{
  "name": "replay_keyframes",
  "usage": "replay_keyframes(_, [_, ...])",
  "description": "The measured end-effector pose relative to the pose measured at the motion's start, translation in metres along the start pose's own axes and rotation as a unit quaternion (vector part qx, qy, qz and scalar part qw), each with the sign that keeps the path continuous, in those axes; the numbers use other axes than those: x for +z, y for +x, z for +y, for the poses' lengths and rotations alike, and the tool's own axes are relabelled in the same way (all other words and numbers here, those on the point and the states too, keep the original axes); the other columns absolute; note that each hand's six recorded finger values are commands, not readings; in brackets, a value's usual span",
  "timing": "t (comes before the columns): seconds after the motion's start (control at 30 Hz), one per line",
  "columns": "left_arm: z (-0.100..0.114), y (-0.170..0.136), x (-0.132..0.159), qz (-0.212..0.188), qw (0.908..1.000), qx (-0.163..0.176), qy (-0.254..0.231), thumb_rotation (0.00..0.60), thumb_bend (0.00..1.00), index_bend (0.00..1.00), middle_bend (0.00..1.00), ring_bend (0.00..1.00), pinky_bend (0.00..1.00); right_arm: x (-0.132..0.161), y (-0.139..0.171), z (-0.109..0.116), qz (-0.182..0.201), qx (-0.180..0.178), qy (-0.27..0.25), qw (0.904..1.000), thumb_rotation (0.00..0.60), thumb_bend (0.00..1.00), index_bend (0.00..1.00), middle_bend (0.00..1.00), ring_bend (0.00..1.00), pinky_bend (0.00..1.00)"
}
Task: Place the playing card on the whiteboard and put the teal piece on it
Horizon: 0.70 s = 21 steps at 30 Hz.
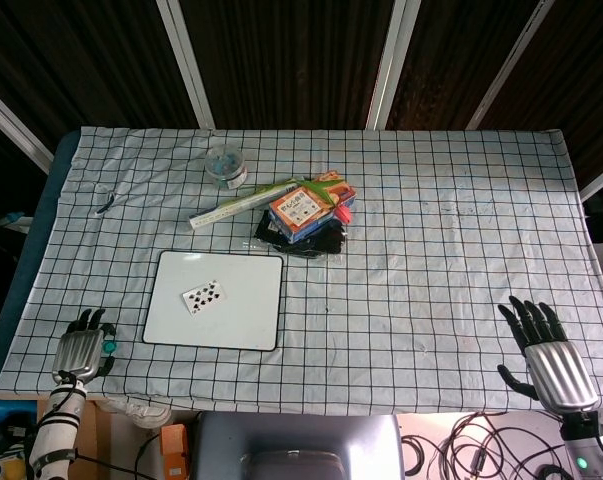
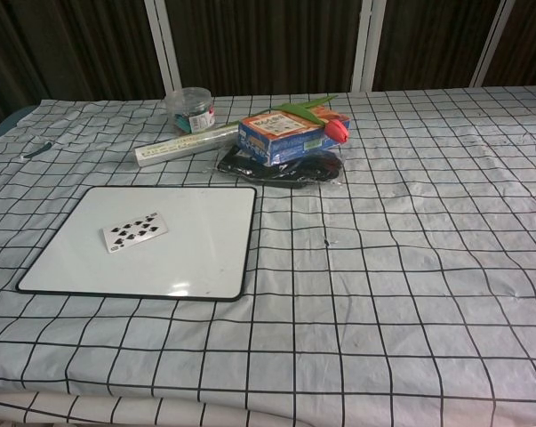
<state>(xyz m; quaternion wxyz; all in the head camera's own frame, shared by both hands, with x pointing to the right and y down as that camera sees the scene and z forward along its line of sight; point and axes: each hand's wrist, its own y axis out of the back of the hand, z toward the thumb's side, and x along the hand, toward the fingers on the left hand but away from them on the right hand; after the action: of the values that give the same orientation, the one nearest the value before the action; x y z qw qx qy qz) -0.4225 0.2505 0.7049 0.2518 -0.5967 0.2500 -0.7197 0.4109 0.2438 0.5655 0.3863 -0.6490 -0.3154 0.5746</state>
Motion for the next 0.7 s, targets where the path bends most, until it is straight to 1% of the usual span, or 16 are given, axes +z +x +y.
replay_keyframes(0.27, [-0.0006, 0.0018, 0.0008, -0.001, 1.0, -0.002, -0.002, 0.6, 0.33, 0.45, 0.1, 0.02, 0.17, -0.0002, -0.0003, -0.0004, -0.001, 0.001, 0.001, 1.0, 0.6, 0.19, 0.0, 0.0, 0.0, 0.03])
replay_keyframes(0.5, [-0.0015, 0.0033, 0.0019, -0.001, 1.0, -0.004, -0.001, 0.6, 0.33, 0.46, 0.1, 0.02, 0.17, -0.0001, -0.0004, -0.0006, -0.002, 0.001, 0.002, 1.0, 0.6, 0.19, 0.0, 0.0, 0.0, 0.03])
replay_keyframes(0.7, [-0.0009, 0.0045, 0.0013, 0.0, 1.0, -0.004, -0.002, 0.6, 0.33, 0.49, 0.11, 0.02, 0.17, -0.0002, -0.0004, -0.0007, -0.002, 0.001, 0.002, 1.0, 0.6, 0.19, 0.0, 0.0, 0.0, 0.03])
